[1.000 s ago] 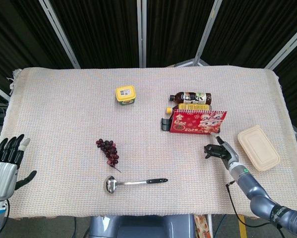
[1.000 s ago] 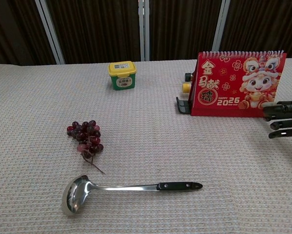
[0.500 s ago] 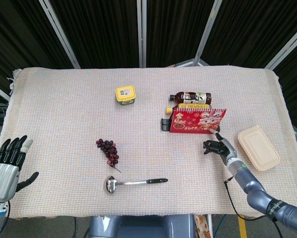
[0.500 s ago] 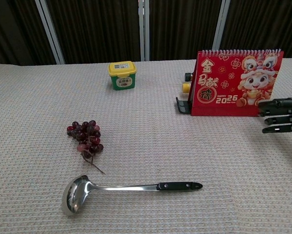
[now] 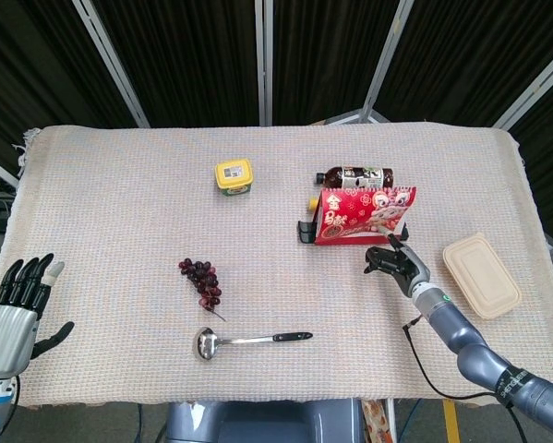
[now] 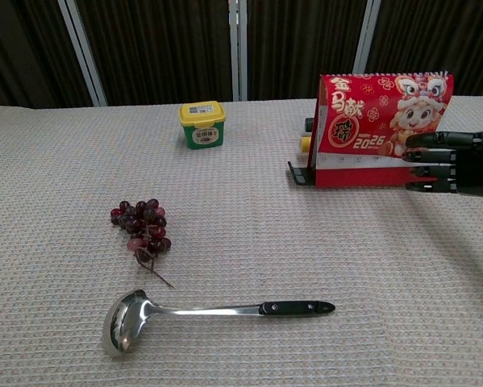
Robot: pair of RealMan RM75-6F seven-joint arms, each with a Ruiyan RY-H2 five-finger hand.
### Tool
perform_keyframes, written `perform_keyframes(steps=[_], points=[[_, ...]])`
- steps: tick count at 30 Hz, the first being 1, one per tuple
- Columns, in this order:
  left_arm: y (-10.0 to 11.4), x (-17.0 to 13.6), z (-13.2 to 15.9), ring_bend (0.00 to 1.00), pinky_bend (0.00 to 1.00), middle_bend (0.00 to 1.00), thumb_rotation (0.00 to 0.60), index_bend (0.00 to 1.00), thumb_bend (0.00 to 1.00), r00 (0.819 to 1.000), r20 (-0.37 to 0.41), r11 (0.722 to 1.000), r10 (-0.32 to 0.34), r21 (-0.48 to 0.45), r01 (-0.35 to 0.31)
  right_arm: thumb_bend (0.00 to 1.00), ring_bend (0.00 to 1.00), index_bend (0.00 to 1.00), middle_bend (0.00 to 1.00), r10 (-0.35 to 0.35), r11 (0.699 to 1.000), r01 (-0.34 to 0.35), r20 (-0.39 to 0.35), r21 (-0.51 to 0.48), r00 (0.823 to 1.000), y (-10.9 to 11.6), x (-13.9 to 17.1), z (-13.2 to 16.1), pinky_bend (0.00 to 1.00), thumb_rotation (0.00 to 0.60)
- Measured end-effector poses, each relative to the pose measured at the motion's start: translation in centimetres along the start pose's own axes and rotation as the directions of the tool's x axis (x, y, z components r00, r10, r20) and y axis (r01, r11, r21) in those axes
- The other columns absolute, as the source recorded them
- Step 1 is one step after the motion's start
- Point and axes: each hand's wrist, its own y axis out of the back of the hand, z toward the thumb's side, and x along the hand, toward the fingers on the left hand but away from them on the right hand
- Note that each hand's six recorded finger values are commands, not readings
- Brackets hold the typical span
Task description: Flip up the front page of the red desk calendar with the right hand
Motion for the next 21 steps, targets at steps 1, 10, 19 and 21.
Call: perform_keyframes(steps=[1, 10, 19, 21], points=[[0.0, 0.0, 0.0, 0.00, 0.00, 0.00, 0.600, 0.00, 0.17, 1.000, 0.000, 1.000, 0.000, -0.001, 0.000, 0.40, 0.67, 0.05, 0.64, 0.007, 1.000, -0.007, -0.004, -0.002, 1.000, -0.2, 0.1, 0.2, 0.53, 0.600], [0.0, 0.0, 0.0, 0.00, 0.00, 0.00, 0.600, 0.00, 0.17, 1.000, 0.000, 1.000, -0.004, -0.005, 0.004, 0.40, 0.67, 0.22, 0.62, 0.065, 0.998, -0.063, -0.071, 0.030, 0.995, -2.1, 1.6, 2.8, 0.50, 0.600], [0.0, 0.0, 0.2, 0.00, 0.00, 0.00, 0.600, 0.00, 0.17, 1.000, 0.007, 1.000, -0.005, -0.008, 0.005, 0.41, 0.52, 0.27, 0.46, 0.116, 0.988, -0.088, -0.228, 0.128, 0.967, -3.9, 5.5, 8.6, 0.45, 0.600], [-0.1, 0.0, 0.3, 0.00, 0.00, 0.00, 0.600, 0.00, 0.17, 1.000, 0.009, 1.000, -0.006, -0.009, 0.006, 0.41, 0.44, 0.27, 0.40, 0.114, 0.986, -0.075, -0.268, 0.151, 0.957, -3.9, 6.3, 10.0, 0.43, 0.600]])
